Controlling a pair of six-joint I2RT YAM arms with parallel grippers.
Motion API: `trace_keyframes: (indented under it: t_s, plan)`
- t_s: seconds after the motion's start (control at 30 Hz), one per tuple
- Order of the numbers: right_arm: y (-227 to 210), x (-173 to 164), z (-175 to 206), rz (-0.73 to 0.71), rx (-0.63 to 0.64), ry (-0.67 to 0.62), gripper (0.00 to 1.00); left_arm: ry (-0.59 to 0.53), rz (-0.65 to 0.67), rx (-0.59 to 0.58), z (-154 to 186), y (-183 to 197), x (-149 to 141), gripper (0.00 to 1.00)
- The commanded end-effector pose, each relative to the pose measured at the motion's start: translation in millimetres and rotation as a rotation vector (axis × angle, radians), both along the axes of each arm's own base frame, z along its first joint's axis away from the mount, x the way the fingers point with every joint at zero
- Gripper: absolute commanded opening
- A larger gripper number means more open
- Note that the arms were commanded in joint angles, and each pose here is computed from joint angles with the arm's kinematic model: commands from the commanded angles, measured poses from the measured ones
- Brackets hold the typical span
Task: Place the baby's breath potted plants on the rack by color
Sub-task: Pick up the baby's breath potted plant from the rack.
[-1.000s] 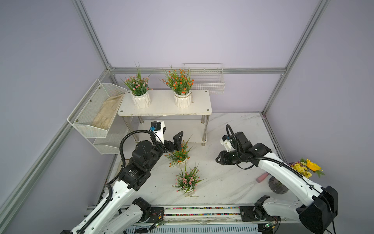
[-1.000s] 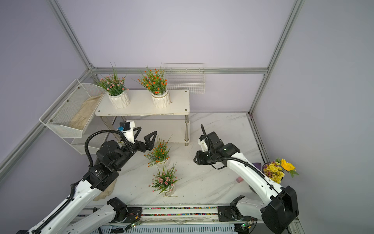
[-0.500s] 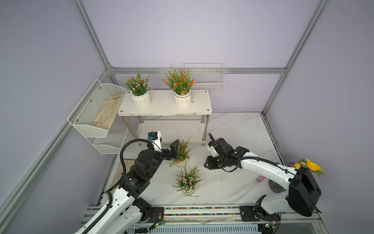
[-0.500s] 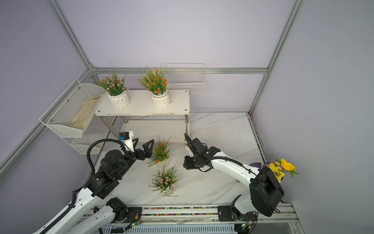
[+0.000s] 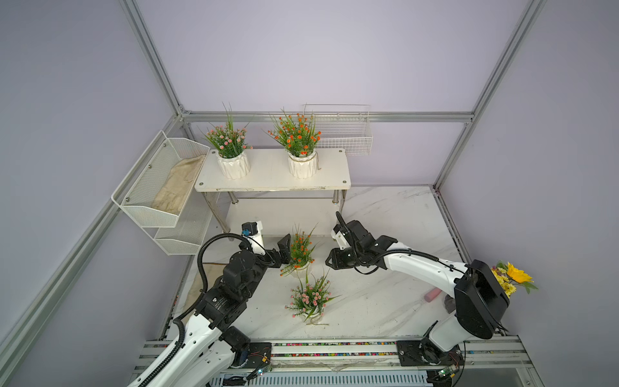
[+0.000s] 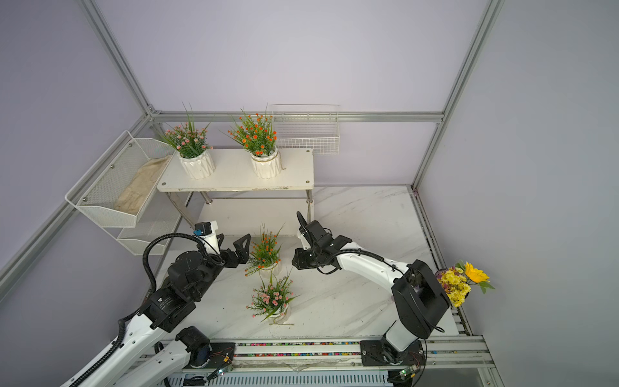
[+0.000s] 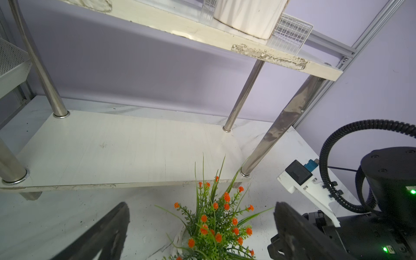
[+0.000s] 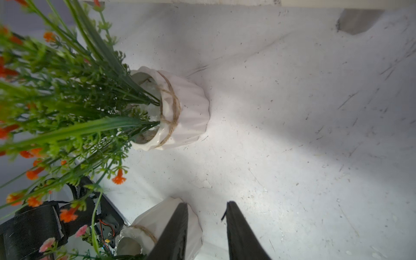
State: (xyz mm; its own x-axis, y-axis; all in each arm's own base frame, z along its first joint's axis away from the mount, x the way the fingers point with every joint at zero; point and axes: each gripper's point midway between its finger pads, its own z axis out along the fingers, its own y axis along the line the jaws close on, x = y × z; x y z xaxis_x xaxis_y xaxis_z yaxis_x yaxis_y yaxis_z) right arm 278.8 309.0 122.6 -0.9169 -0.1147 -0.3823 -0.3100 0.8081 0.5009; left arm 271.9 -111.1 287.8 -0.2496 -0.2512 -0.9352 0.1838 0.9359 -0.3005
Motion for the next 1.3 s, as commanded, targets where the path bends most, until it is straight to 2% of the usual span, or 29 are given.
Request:
trace_keyframes:
  t_s: [0.0,0.07,0.2,0.3,0.43,0.63,0.9,1.1,1.13,1.27]
  plan:
    - [9.0,10.7,18.1,0.009,0.032,-0.055,0.32,-0.012,0.035,-0.036,0.6,5.1,0.3,1.0]
    - [8.7,12.2,28.8,0.01,0.034,-0.073,0.32,-0.054,0.001,-0.045,13.1,-1.0,0.7,1.0]
    - [4.1,11.6,40.5,-0.006,0.034,-0.089,0.33,-0.126,-0.078,0.005,62.5,-18.9,8.0,1.0]
    - [0.8,9.7,52.1,-0.01,0.035,-0.1,0.33,-0.193,-0.065,0.043,100.2,-20.6,16.2,1.0]
    - [-7.0,5.2,99.2,-0.018,0.08,-0.176,0.33,-0.278,-0.068,0.129,141.8,-29.4,31.1,1.0]
    - [-22.5,0.9,168.1,-0.04,0.134,-0.317,0.37,-0.345,-0.105,0.212,189.0,-50.9,56.8,1.0]
    - [-34.6,-4.6,173.4,-0.065,0.13,-0.34,0.37,-0.331,-0.127,0.222,194.1,-72.6,112.2,1.0]
    - [-45.4,-8.6,170.6,-0.087,0.107,-0.345,0.38,-0.328,-0.126,0.183,195.8,-70.5,146.1,1.0]
    - [-46.9,-9.1,170.2,-0.092,0.104,-0.346,0.38,-0.307,-0.133,0.184,183.2,-74.3,159.7,1.0]
    - [-52.2,-10.6,165.8,-0.107,0.092,-0.342,0.38,-0.319,-0.147,0.158,184.0,-72.9,170.2,1.0]
